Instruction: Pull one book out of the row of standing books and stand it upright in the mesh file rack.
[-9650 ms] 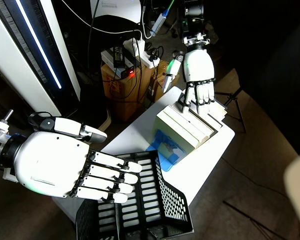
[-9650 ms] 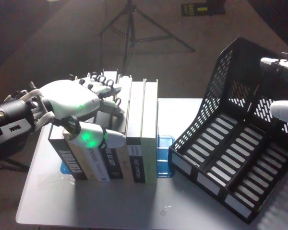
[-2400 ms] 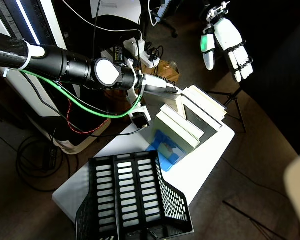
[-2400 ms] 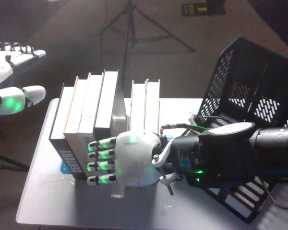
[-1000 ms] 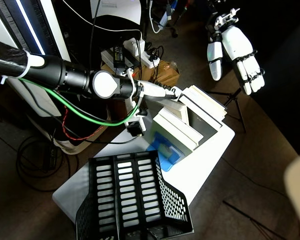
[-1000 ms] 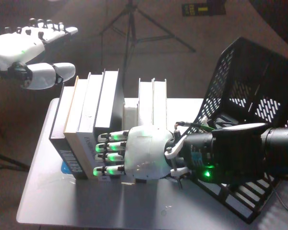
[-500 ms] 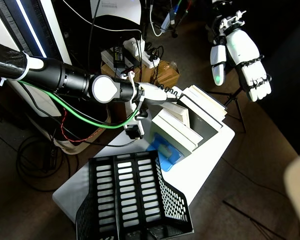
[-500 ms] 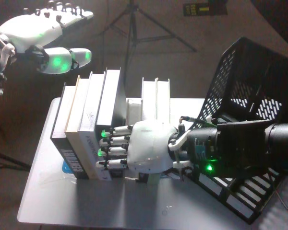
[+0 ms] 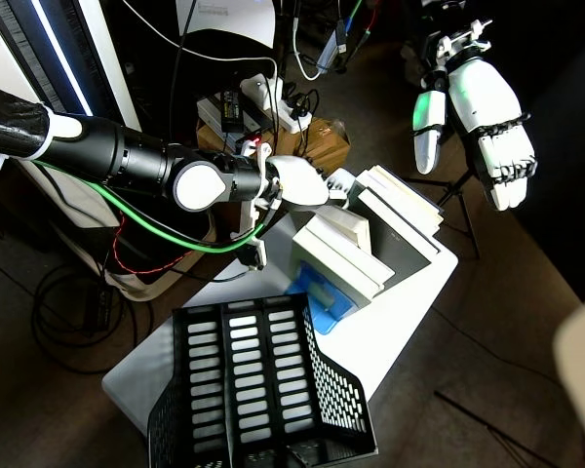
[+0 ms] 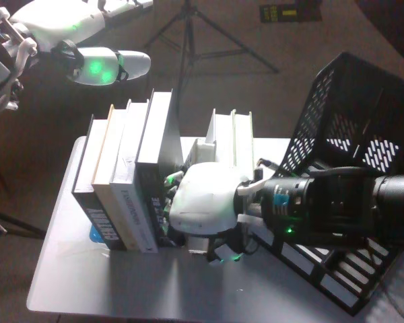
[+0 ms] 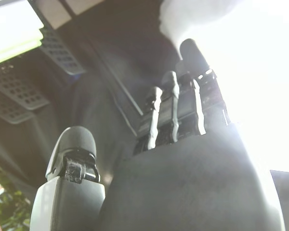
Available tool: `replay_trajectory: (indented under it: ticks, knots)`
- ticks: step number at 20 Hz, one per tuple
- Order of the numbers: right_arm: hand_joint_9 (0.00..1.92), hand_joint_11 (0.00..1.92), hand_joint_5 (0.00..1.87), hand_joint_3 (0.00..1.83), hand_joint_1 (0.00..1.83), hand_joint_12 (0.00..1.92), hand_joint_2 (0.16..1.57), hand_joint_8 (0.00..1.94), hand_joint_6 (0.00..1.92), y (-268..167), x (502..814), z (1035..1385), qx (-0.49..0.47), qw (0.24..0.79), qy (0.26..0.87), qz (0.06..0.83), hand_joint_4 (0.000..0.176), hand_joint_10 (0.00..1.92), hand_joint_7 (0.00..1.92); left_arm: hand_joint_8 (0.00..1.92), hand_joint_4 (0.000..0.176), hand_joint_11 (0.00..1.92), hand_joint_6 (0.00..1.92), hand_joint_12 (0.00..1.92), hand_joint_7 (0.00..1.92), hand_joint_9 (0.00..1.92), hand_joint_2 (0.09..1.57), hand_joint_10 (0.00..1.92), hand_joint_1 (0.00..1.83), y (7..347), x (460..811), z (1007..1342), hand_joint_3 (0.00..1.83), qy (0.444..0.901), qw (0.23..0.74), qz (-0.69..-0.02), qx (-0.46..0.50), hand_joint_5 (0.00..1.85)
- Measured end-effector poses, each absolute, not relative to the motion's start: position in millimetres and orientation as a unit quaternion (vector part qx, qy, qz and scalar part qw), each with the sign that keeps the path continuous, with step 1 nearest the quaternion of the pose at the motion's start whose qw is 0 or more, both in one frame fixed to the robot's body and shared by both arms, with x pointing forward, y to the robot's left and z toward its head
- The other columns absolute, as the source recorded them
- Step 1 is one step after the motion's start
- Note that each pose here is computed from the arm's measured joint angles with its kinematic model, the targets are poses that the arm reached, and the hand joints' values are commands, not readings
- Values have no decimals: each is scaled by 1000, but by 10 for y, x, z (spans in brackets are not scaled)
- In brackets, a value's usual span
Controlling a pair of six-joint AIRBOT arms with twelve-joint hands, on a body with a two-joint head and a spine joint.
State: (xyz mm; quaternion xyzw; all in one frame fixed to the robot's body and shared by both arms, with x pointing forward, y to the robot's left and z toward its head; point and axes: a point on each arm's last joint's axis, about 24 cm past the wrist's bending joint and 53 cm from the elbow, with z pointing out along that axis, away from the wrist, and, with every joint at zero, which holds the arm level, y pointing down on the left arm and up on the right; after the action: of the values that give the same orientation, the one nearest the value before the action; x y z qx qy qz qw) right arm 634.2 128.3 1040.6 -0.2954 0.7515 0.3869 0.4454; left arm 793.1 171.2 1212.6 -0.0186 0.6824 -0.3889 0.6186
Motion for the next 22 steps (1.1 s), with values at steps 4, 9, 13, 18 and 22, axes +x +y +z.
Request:
replay_trajectory:
  ticks: [4,9,13,18,22]
  knots:
    - [927,632,1047,0,1392,1797,1069,831,675,1290,6334,10418,-299,448,748,388,0,1239,1161,6,54,0,10,1402,91,0,1320,375,0,1707,7933,12122,0,684,618,-386,-16,36]
    - [996,692,1098,0,1305,1887,1084,1121,520,1267,6308,10422,-300,446,750,386,0,1459,1072,6,54,0,10,1403,91,0,1320,375,0,1708,7933,12118,0,685,617,-388,-18,36]
    - [862,567,1052,0,1386,1822,1092,943,657,1216,6208,10499,-303,443,746,395,0,1329,1090,6,54,0,10,1404,91,0,1320,375,0,1714,7929,12084,0,687,615,-387,-19,36]
    - [889,563,1023,0,1391,1740,1072,737,798,1142,6130,10734,-296,445,738,411,0,1244,1187,5,54,0,10,1404,91,0,1320,375,0,1714,7911,12003,0,693,608,-386,-21,36]
    - [741,519,854,2,1368,1813,1151,1107,1009,1099,5988,10896,-380,473,695,386,0,1420,1017,9,113,0,48,1100,36,1,1411,167,61,1727,7918,11967,0,698,605,-382,-25,59]
